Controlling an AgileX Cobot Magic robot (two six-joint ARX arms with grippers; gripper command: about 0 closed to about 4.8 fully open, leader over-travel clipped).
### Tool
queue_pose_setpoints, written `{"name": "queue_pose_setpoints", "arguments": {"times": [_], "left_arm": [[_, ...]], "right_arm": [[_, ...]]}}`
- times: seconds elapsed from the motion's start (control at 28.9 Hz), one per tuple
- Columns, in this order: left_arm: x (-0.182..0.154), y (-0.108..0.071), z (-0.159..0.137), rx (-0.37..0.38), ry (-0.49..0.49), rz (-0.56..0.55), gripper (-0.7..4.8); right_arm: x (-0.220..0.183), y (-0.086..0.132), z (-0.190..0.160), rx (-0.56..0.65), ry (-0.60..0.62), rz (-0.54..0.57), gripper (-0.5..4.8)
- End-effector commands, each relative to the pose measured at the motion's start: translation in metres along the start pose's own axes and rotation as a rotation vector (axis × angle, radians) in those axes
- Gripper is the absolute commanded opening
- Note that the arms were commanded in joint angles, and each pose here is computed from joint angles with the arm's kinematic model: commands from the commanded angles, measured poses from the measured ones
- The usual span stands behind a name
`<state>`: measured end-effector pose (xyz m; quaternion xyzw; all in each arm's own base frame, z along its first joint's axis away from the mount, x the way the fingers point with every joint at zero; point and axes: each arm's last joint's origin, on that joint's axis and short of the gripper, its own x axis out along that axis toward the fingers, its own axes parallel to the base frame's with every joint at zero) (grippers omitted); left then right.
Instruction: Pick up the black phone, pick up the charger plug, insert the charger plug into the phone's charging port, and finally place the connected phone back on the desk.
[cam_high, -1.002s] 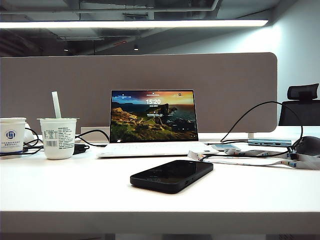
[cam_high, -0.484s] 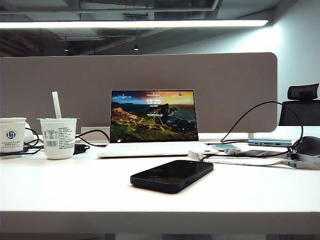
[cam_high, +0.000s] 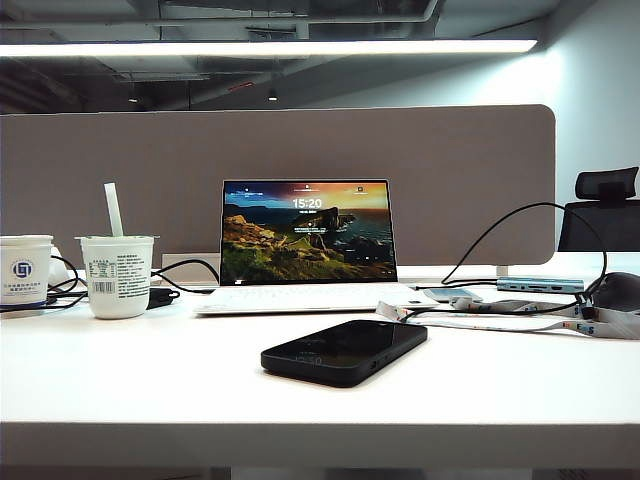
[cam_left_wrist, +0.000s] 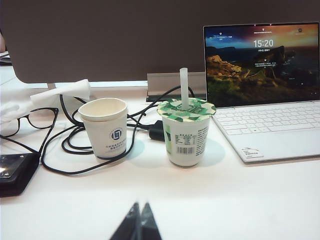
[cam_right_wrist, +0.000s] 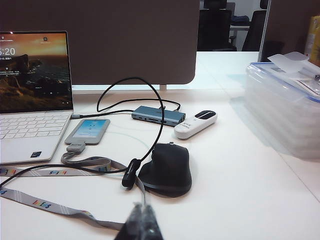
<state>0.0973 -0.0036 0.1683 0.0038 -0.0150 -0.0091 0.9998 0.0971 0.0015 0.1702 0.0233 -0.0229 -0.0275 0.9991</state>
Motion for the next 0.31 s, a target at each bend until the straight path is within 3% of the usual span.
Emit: {"name": "queue_pose_setpoints", "arguments": {"times": [0.03, 0.31], "left_arm": [[0.0, -0.0002, 0.0012, 0.002, -0.013, -0.006, -0.01], [0.0, -0.0002, 0.0012, 0.002, -0.013, -0.006, -0.01]], "right_arm": [[-0.0001, 0.0, 0.0018, -0.001, -0.015, -0.001, -0.01], [-0.0001, 0.0, 0.0016, -0.001, -0.013, -0.001, -0.01]]}}
